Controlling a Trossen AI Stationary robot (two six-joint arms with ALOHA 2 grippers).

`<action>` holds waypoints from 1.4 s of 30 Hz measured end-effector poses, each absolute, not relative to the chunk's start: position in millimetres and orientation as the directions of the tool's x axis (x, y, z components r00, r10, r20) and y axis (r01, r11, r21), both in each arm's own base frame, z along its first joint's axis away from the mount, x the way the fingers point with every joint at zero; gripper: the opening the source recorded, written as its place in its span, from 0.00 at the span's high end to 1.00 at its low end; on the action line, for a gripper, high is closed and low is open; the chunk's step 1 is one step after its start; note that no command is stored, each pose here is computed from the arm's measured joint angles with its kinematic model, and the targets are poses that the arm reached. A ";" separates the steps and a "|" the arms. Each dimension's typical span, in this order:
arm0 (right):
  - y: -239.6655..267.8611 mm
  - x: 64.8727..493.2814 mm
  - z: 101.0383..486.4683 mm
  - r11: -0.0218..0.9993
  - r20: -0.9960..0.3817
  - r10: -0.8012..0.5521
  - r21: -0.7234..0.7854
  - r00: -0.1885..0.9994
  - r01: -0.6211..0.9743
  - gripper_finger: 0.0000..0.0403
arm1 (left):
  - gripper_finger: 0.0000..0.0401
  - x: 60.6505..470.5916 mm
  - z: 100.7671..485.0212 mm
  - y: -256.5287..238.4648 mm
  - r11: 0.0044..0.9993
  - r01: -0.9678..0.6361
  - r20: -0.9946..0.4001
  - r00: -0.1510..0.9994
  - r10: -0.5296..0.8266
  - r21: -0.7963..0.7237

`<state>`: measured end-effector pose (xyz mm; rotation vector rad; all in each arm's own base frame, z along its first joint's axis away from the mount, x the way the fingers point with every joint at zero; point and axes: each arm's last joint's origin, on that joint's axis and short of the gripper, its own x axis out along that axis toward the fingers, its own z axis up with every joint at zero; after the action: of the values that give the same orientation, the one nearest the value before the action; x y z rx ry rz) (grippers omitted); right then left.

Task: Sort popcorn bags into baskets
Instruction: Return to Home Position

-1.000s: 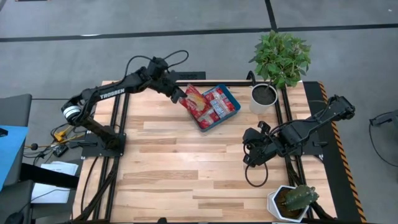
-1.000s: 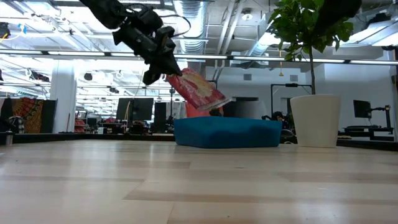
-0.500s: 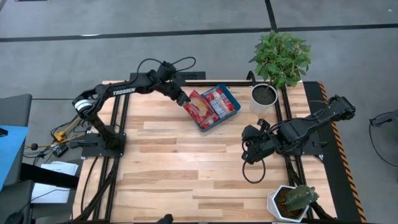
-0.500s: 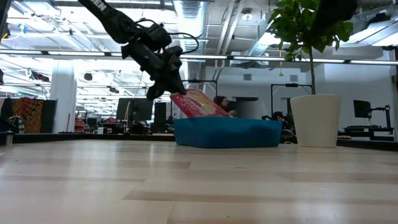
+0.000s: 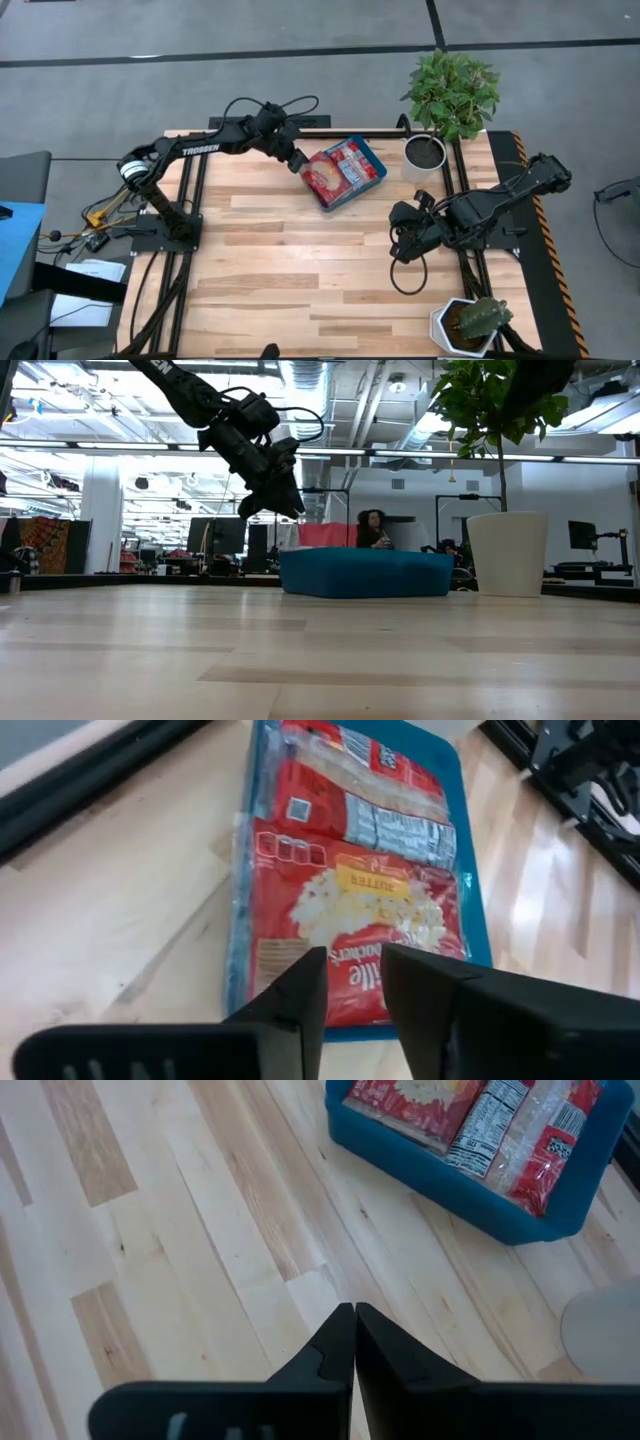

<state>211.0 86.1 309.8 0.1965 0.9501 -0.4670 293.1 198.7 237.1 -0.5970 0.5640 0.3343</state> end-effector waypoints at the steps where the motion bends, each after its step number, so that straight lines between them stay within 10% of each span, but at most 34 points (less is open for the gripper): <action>1: 86.1 211.0 309.7 0.884 -0.819 -0.297 -0.041 0.491 0.467 0.91 | 0.78 293.1 237.3 198.9 0.781 -0.453 -0.586 0.798 0.140 -0.430; 10: 80.9 215.9 311.6 0.864 -0.785 -0.340 -0.044 0.518 0.501 0.91 | 0.71 293.9 253.9 206.1 0.767 -0.411 -0.544 0.833 0.097 -0.493; 17: 64.3 209.6 352.1 0.911 -0.639 -0.328 -0.018 0.696 0.413 0.91 | 0.73 295.5 343.5 218.5 0.782 0.002 -0.248 0.948 -0.201 -0.624; 28: 18.6 111.6 433.2 0.881 -0.309 -0.465 -0.064 0.830 0.469 0.95 | 0.74 269.4 467.4 188.4 0.778 0.486 -0.008 0.846 -0.533 -0.397; 42: -1.4 54.2 346.8 0.880 -0.103 -0.401 0.233 0.910 0.414 0.95 | 0.74 209.8 415.4 113.6 0.930 0.339 -0.098 0.930 -0.354 -0.141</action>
<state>54.2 -1.4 346.8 0.2540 0.0527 -0.4250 209.8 113.6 415.4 -0.1223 0.1226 -0.3554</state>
